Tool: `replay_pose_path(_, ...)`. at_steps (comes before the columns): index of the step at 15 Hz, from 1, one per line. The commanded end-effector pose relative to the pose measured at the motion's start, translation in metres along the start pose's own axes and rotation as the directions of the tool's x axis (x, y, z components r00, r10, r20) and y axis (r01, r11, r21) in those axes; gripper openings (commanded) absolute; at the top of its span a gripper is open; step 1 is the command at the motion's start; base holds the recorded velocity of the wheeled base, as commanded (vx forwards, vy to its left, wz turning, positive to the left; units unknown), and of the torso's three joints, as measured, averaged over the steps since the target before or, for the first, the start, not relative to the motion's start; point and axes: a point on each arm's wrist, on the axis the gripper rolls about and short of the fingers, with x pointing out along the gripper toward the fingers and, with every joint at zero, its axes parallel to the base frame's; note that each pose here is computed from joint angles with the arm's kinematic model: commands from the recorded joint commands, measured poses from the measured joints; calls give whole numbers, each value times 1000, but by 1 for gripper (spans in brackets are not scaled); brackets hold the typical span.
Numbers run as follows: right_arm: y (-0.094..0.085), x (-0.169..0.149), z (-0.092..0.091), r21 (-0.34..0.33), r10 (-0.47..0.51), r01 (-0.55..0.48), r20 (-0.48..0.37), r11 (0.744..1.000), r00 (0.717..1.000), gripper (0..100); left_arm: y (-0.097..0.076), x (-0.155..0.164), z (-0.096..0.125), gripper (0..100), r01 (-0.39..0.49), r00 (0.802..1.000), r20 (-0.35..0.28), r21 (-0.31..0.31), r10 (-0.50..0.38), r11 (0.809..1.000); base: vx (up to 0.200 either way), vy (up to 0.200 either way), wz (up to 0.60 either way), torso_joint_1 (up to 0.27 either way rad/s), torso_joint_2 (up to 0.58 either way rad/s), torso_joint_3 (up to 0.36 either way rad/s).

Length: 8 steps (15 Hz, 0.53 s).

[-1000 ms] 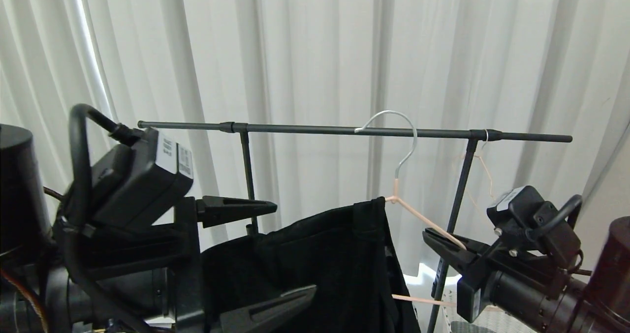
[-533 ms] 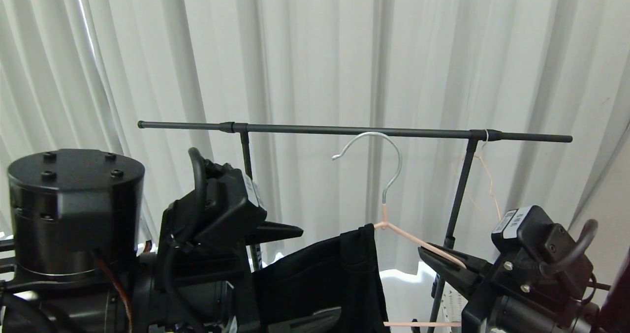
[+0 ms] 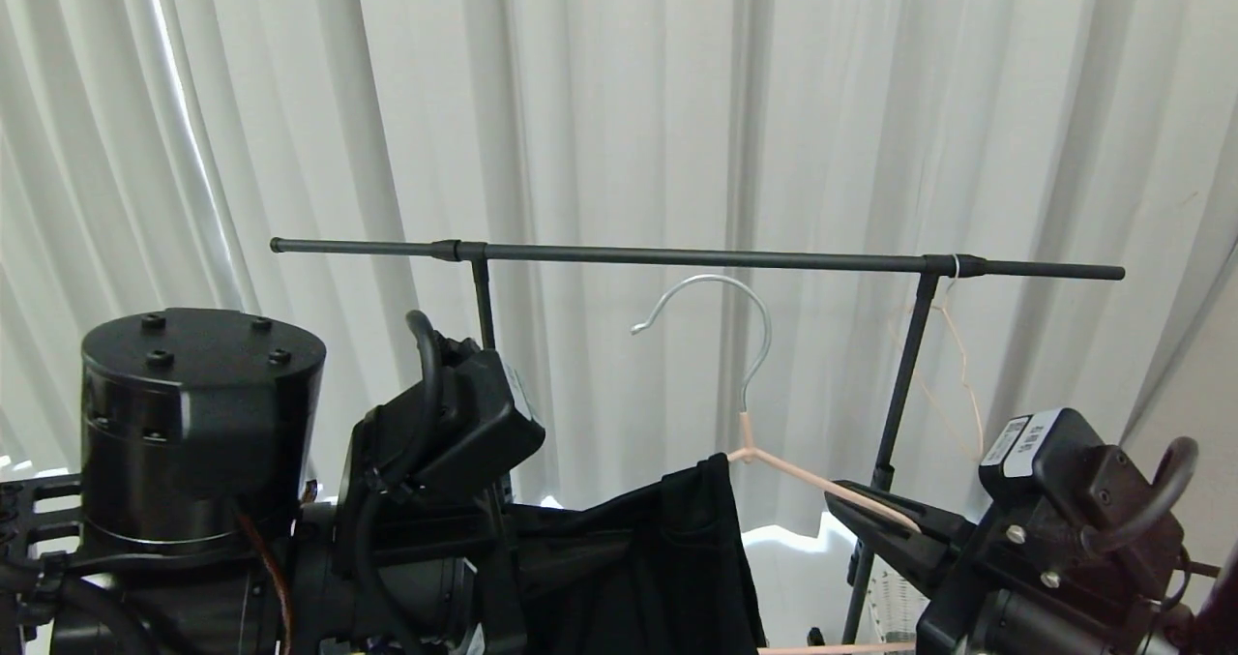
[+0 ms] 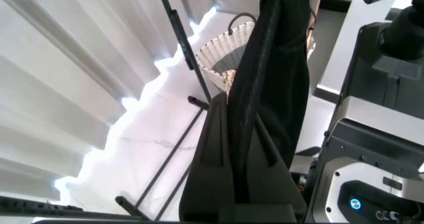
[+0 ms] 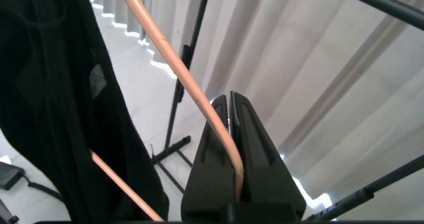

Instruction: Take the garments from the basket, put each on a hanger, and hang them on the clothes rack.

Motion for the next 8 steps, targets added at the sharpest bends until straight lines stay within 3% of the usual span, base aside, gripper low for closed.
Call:
replay_pose_path(1, 0, 0, 0, -8, 3, -3, 1, 1000, 1000, 0, 2, 1, 0, 0, -5, 1000, -4, -4, 5, 1000, 0, 0, 0, 0, 0, 0)
replay_pose_path(2, 1, 0, -1, -20, 6, -6, -2, 1000, 1000, 100, 2, 1, -1, 0, -9, 1000, -6, -4, 9, 1000, 0, 0, 0, 0, 0, 0)
replay_pose_path(5, 1, 0, -2, -27, 11, -11, -6, 1000, 1000, 100, 5, 0, -2, 0, -30, 1000, -9, -10, 30, 999, 0, 0, 0, 0, 0, 0)
replay_pose_path(8, -1, 0, -1, -25, 4, -4, -2, 1000, 1000, 100, 9, -1, -8, 0, -122, 991, -48, -19, 121, 992, 0, 0, 0, 0, 0, 0)
